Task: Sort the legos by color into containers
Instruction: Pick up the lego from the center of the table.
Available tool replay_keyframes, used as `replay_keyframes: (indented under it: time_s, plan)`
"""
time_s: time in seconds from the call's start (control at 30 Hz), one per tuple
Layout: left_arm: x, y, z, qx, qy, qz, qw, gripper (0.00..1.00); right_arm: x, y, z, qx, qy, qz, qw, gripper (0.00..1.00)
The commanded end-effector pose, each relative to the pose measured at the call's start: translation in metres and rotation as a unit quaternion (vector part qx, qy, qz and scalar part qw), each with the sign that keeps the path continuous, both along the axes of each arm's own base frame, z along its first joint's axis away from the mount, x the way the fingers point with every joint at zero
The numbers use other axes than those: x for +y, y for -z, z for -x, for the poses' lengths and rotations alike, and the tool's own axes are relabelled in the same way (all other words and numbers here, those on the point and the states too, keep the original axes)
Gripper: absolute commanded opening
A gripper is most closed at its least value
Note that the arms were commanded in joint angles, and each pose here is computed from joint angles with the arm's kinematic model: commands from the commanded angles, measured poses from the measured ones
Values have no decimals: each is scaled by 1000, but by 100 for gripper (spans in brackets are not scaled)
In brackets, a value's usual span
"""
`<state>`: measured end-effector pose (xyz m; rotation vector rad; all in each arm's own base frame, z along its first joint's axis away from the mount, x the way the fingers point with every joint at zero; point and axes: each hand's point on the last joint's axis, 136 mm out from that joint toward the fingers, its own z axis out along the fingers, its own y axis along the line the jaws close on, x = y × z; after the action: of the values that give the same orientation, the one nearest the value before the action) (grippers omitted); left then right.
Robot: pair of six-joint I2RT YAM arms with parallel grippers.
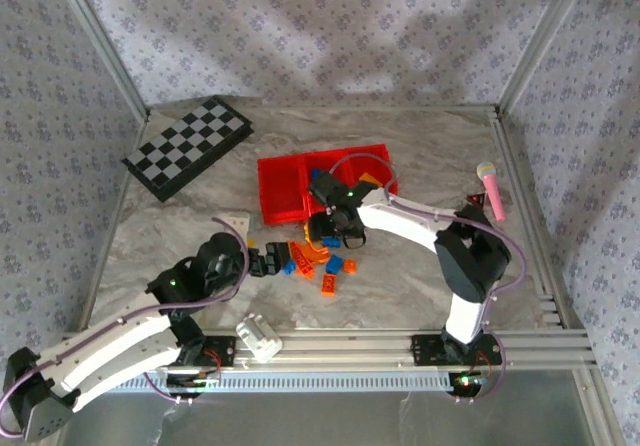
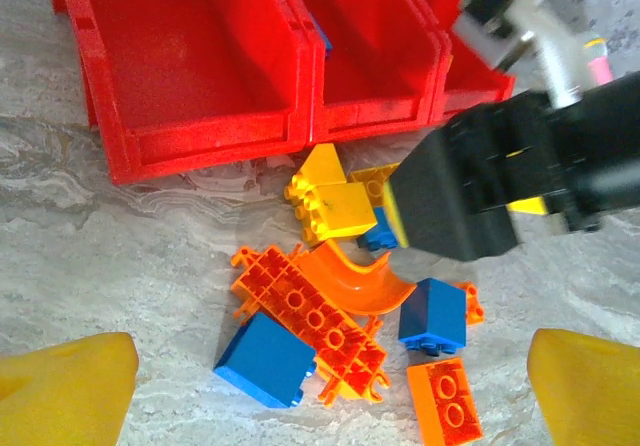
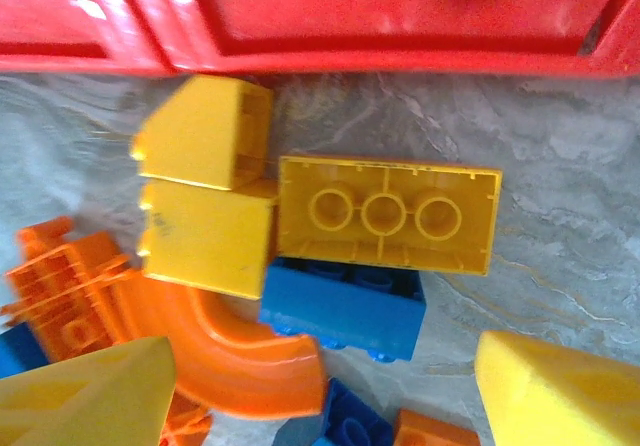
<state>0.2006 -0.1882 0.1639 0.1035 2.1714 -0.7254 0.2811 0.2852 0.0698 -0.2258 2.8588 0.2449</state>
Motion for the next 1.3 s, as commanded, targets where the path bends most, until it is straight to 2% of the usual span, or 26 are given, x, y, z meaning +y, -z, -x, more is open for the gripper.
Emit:
replay_keyframes:
  time_s: [0.0, 0.1, 0.47, 0.9, 1.27]
  plan:
    - [7, -2, 2, -15, -3, -3, 1000, 100, -17, 11, -4, 6, 40, 66, 997, 82]
    - [10, -3, 4, -19, -7, 1, 1000, 100, -19, 15, -1, 12, 42, 87, 995, 83]
    - [5, 3, 3, -11, -1, -4, 1000, 100, -11, 28, -4, 18, 43, 99, 994, 83]
    - [3, 3, 0, -14, -1, -3, 1000, 100, -30, 27, 2, 29, 46, 94, 994, 73]
    - [4, 4, -1, -14, -6, 0, 1000, 100, -43, 18, 7, 23, 42, 95, 994, 71]
